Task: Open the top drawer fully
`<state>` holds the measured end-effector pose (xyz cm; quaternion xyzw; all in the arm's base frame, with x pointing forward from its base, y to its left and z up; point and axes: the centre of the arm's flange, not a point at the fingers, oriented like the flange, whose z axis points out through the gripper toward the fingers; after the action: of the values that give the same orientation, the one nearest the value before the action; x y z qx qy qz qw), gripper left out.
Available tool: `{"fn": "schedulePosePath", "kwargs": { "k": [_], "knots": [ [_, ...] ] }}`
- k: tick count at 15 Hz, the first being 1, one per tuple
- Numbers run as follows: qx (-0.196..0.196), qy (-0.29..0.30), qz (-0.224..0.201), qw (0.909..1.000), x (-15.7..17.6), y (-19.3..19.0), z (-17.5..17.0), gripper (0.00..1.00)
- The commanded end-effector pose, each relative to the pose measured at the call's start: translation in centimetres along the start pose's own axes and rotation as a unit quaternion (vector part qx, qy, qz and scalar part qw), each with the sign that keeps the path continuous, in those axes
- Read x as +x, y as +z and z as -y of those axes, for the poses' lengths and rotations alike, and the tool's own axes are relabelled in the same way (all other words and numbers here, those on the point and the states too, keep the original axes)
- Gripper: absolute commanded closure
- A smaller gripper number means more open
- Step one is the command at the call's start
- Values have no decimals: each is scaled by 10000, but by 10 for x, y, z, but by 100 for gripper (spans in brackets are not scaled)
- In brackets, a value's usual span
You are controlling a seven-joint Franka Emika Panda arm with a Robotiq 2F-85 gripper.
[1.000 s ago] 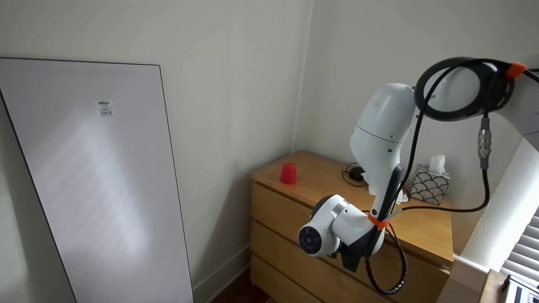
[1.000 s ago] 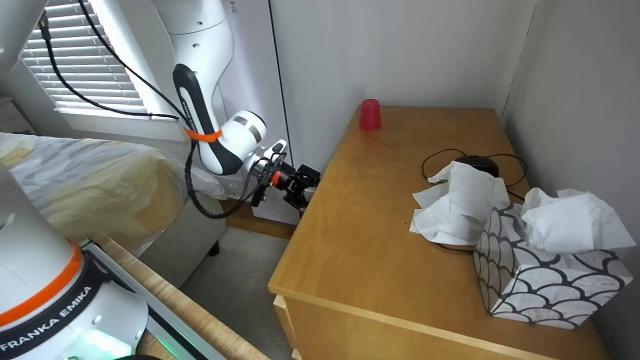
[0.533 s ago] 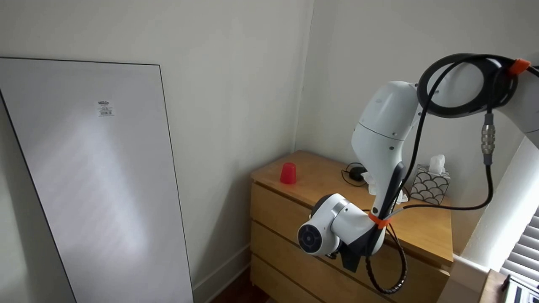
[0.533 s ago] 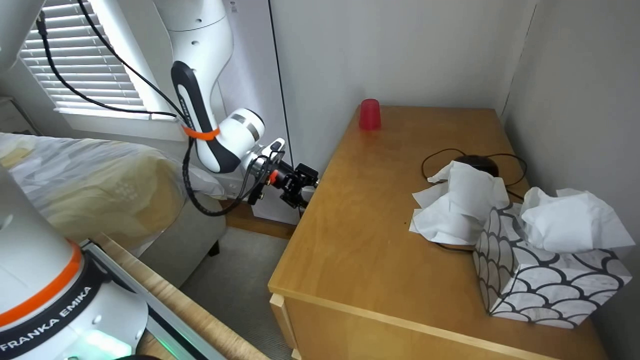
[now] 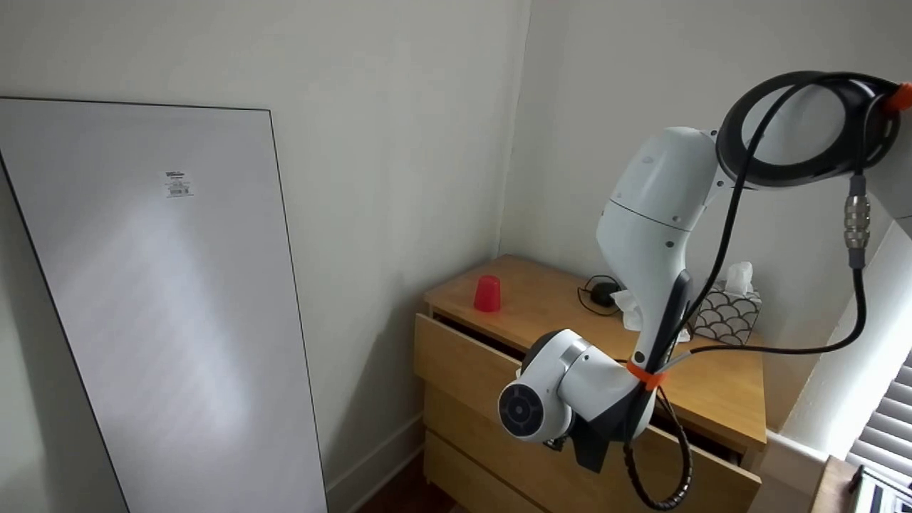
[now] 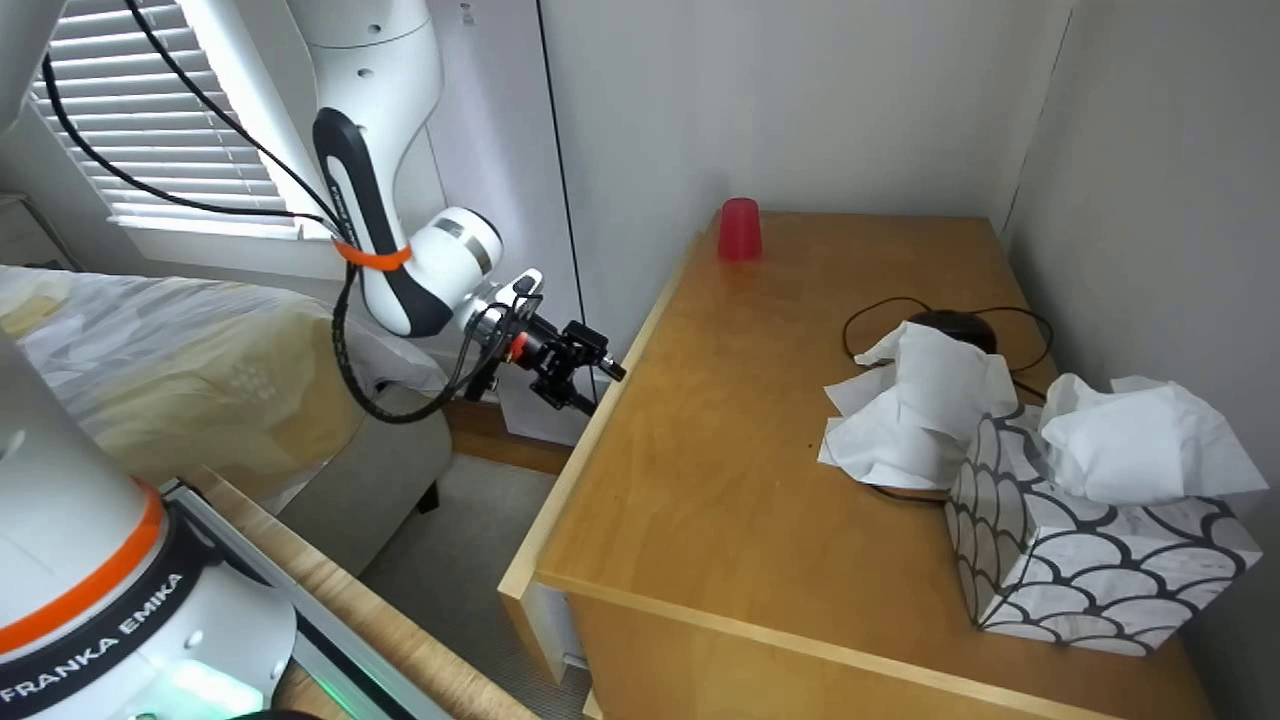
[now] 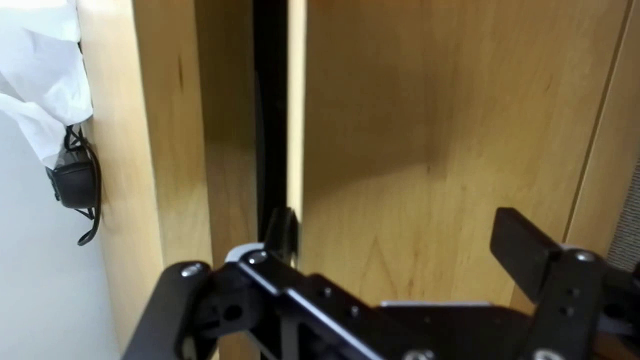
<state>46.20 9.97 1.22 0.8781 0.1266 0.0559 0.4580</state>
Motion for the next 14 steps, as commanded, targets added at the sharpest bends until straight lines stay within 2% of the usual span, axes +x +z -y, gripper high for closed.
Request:
{"fn": "schedulePosePath", "kwargs": {
  "k": [1,8,14],
  "knots": [
    [765,-185,-158,9968,-5,-44,37,0],
    [1366,-206,-382,9897,-14,-109,54,0],
    [2060,-418,-578,9760,-27,-151,54,0]
  ]
}}
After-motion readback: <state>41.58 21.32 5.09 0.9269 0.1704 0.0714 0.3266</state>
